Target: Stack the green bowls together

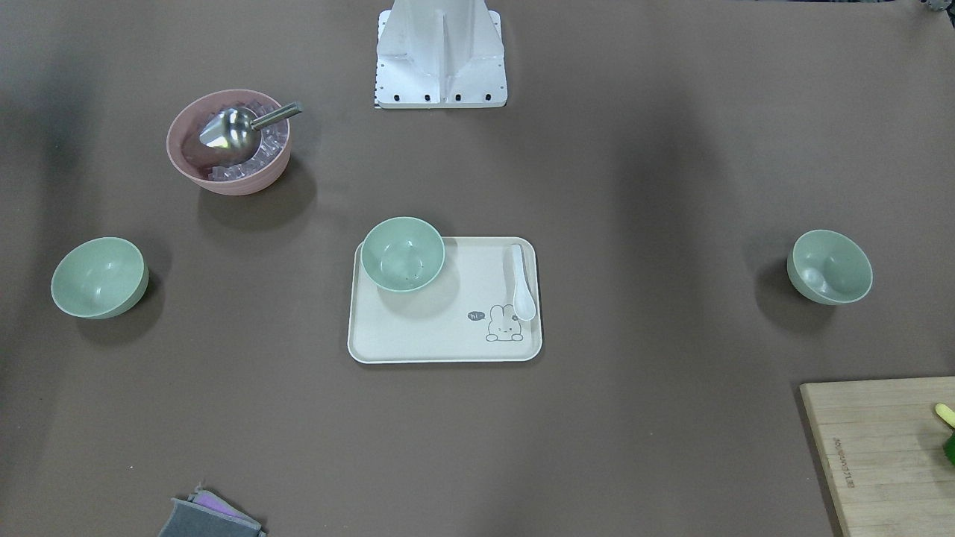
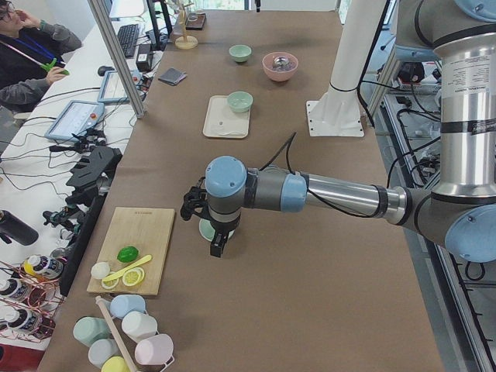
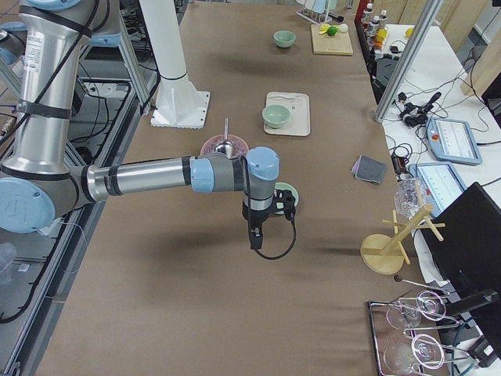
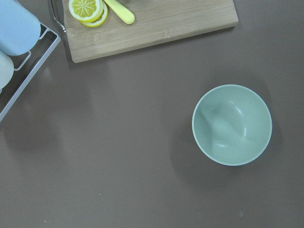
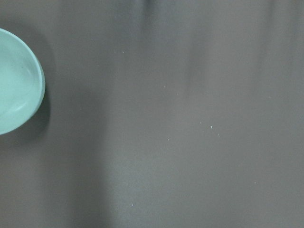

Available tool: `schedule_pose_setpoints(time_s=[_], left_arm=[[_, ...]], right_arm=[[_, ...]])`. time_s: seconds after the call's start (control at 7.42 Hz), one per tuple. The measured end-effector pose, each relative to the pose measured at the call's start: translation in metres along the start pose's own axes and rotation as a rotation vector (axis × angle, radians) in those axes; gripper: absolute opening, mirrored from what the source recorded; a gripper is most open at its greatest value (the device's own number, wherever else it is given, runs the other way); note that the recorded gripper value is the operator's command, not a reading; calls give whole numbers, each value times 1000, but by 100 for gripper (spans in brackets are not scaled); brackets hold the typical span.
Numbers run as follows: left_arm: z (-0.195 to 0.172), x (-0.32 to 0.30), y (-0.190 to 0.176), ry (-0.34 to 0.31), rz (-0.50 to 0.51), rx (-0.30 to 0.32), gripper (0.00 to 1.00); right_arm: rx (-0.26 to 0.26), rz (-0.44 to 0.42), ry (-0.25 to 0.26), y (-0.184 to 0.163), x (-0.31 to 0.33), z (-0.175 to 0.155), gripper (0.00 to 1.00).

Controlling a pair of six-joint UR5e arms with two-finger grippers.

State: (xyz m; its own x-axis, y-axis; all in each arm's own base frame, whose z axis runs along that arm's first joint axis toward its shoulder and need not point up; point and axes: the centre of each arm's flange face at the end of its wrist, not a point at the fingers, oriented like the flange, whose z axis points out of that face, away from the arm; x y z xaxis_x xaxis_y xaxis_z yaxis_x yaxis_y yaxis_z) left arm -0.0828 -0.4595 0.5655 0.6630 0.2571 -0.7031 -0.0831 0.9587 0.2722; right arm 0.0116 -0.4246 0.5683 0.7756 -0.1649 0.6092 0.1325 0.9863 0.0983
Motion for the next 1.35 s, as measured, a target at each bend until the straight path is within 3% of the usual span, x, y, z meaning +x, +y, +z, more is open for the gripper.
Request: schedule_pose_setpoints(time_s=[0.81,1.08,1.35], left_arm=[[-5,4,-31,-3,14,43,98],[25,7,-52,7,34,9,99],[62,12,-67,19,-37,-46,99]], right_arm=[[71,-54,-27,-23,-16,-20,100],[68,-41,-44,-31,-31,-13,100],[32,19,-58,-45,-64,4,100]])
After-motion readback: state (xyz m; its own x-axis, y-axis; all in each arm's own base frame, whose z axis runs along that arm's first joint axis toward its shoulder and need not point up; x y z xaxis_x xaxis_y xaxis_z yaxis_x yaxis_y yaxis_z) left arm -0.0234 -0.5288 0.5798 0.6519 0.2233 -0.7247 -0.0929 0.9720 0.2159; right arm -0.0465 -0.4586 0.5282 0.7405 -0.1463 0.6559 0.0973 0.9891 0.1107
